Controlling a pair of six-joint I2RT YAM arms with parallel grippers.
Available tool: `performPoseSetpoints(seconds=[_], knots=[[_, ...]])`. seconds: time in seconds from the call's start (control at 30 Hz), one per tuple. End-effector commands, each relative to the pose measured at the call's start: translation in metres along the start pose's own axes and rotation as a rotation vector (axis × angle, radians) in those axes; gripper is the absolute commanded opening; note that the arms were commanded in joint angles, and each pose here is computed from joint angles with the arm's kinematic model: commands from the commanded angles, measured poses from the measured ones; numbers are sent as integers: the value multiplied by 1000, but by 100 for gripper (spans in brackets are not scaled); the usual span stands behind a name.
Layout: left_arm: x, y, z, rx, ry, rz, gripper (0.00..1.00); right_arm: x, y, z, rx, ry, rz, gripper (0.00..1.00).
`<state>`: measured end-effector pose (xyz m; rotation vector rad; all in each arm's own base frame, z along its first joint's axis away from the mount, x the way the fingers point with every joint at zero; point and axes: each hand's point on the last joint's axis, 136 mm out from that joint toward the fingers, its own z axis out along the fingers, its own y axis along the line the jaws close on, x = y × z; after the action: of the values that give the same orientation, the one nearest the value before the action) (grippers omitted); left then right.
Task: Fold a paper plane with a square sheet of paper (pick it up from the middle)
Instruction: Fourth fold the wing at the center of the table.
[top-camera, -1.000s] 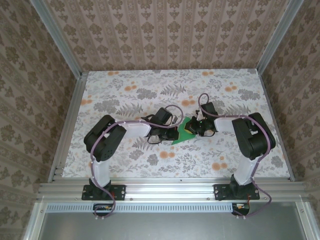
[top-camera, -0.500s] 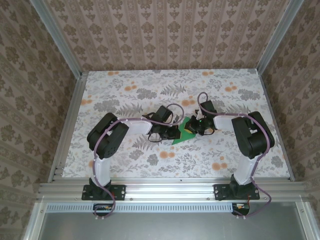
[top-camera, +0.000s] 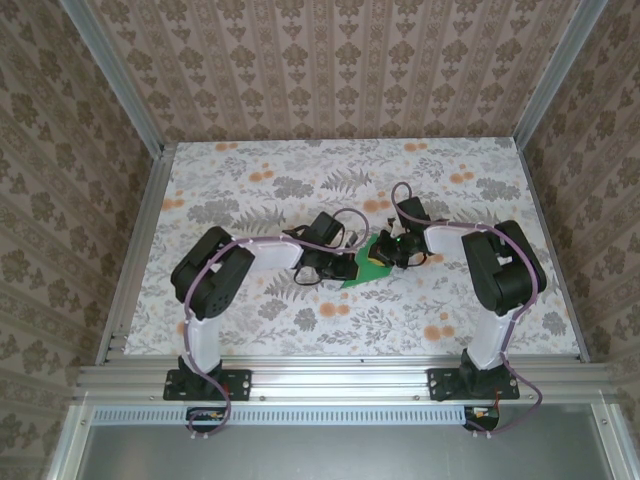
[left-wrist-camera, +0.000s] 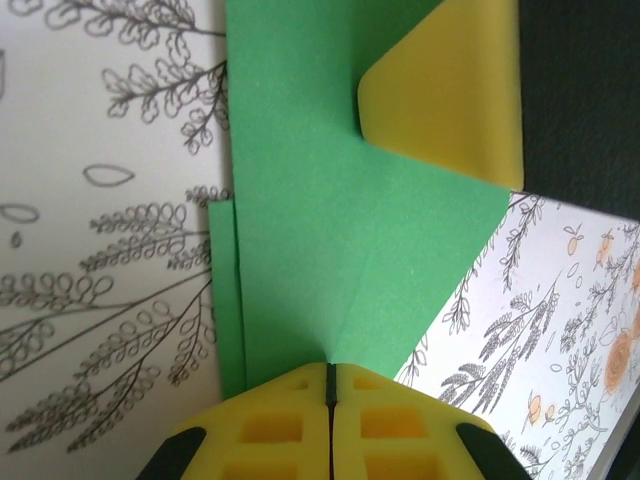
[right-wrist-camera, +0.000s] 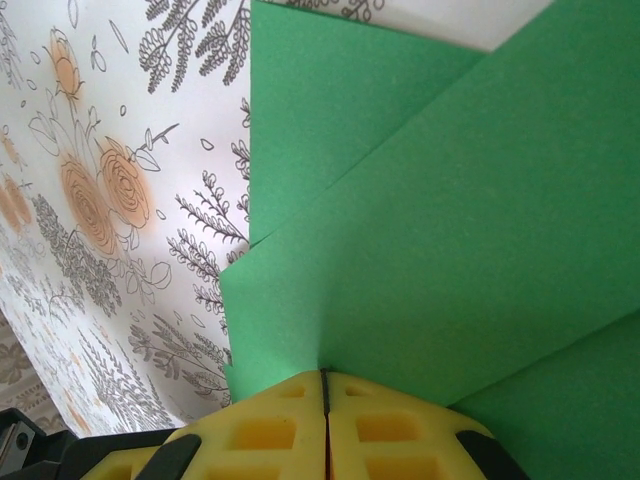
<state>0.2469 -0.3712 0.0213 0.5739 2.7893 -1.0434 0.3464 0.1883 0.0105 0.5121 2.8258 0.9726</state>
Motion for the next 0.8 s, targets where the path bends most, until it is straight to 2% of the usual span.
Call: performPoseSetpoints(seconds=[0.0, 0.2, 0.33, 0.5, 0.63, 0.77], knots=[[48, 31, -6, -100, 142, -45, 7, 15, -66, 11, 257, 34, 73, 9], [66, 31, -17, -97, 186, 2, 7, 15, -70, 12, 275, 41, 76, 8], [67, 37, -27, -145, 184, 25, 7, 15, -70, 13, 275, 43, 76, 8], [54, 40, -45, -186, 109, 21, 6, 14, -70, 12, 277, 41, 75, 9], [43, 19, -53, -116, 55, 41, 9, 13, -66, 12, 261, 39, 71, 9], [29, 3, -57, -52, -13, 31, 17, 5, -33, 3, 143, 12, 18, 16]])
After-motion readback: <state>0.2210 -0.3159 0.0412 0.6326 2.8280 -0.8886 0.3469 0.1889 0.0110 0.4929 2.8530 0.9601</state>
